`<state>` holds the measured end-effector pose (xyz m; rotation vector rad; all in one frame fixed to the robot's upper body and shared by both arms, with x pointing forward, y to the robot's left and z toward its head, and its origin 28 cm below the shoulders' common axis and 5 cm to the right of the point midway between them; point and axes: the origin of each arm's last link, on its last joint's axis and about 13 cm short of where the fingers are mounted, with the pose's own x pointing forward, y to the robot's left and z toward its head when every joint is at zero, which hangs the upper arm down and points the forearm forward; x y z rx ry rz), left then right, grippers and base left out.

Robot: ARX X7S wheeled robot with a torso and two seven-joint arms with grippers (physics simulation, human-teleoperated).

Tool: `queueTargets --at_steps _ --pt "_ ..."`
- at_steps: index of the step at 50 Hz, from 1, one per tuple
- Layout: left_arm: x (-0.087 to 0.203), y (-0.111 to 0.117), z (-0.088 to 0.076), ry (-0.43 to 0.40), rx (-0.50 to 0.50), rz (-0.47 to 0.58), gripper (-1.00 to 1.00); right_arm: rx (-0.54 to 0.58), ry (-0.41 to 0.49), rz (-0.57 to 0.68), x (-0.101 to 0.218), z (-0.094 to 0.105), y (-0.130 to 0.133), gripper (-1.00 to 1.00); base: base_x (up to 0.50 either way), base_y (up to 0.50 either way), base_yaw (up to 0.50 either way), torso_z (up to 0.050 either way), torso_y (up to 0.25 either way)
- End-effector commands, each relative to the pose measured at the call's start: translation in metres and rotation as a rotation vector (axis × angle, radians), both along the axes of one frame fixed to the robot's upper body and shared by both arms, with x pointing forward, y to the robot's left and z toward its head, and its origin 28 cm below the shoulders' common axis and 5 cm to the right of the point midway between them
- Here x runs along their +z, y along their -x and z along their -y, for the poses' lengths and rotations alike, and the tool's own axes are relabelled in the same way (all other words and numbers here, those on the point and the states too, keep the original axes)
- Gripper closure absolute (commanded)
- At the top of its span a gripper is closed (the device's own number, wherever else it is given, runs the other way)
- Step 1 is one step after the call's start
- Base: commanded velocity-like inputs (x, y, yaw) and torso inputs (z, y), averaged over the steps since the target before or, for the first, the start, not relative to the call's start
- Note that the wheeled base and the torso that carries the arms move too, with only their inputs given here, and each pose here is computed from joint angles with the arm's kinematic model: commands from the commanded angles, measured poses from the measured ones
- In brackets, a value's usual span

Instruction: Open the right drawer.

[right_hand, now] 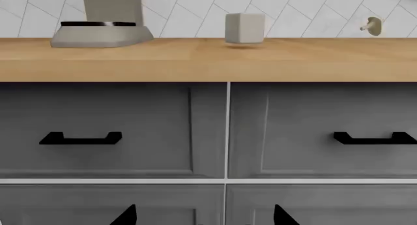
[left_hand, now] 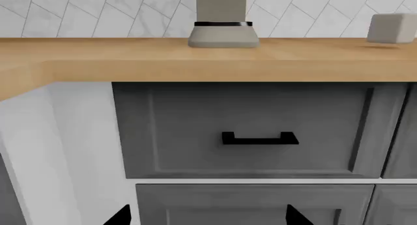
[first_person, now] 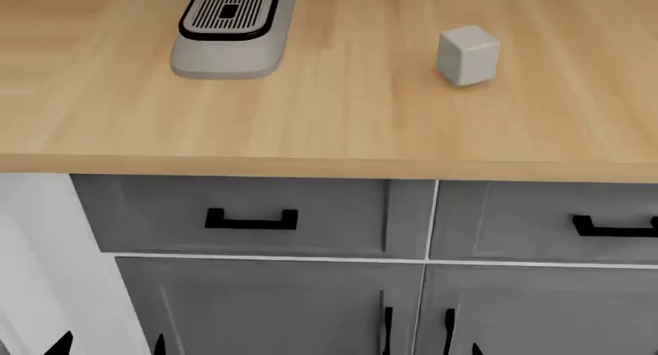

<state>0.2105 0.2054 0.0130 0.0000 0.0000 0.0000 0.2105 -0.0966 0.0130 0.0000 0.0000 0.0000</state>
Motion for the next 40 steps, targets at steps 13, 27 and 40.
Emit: queueTargets --at_steps 13,27,40 --pt "-0.0015 0.0014 0.0007 -0.015 -0.01 -0.014 -1.0 -0.01 0.016 -0.007 -0.0013 -0.0002 -0.0003 -1.0 0.0 0.0 0.0 0.0 0.0" --pt "-0.0015 0.0025 0.0006 -0.014 -0.013 -0.014 -1.0 -0.01 0.005 0.004 0.0001 0.0002 0.0005 -1.0 0.0 0.0 0.0 0.0 0.0" --pt "-0.0024 0.0018 0.0006 -0.016 -0.012 -0.024 -1.0 -0.011 0.007 -0.01 -0.0023 0.0003 -0.0007 -1.0 0.0 -0.2 0.0 0.0 0.0"
